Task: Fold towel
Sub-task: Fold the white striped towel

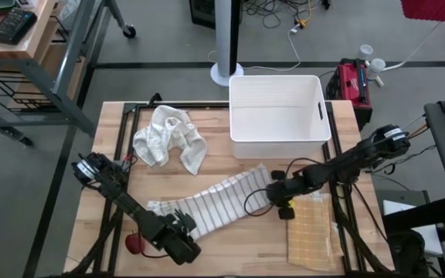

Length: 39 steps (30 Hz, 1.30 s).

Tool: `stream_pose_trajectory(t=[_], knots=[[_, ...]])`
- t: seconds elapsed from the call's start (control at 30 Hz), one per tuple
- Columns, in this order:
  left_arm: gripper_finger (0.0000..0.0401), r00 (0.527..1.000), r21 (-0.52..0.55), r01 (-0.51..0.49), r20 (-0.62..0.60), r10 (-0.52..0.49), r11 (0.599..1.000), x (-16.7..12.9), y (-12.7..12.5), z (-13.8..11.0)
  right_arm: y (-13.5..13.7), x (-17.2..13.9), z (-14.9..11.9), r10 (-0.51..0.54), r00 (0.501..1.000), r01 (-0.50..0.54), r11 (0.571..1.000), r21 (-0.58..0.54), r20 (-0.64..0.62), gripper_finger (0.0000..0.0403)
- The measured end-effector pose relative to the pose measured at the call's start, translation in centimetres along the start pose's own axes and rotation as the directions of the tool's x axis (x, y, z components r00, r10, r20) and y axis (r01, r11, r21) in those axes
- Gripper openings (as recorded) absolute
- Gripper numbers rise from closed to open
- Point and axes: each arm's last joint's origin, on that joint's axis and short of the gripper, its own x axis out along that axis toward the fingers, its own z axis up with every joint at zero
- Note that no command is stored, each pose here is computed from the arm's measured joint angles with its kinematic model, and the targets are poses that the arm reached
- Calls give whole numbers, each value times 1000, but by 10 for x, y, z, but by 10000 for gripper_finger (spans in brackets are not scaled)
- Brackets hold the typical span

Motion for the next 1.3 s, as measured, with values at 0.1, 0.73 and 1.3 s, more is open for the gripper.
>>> stream_pose_trajectory(t=[0.1, 0.73, 1.3], knots=[[75, 999, 5, 34, 0, -34, 999, -1, -3, -3, 2, 5, -8, 41, 999, -40, 999, 34, -27, 81], [74, 983, -36, -29, -183, 21, 999, -8, 2, -35, 74, -21, 25, 411, 911, -403, 886, -229, -14, 23], [74, 949, -70, -310, -74, 305, 948, -17, 31, -32, 22, -17, 41, -217, 970, 229, 968, -107, 109, 1]])
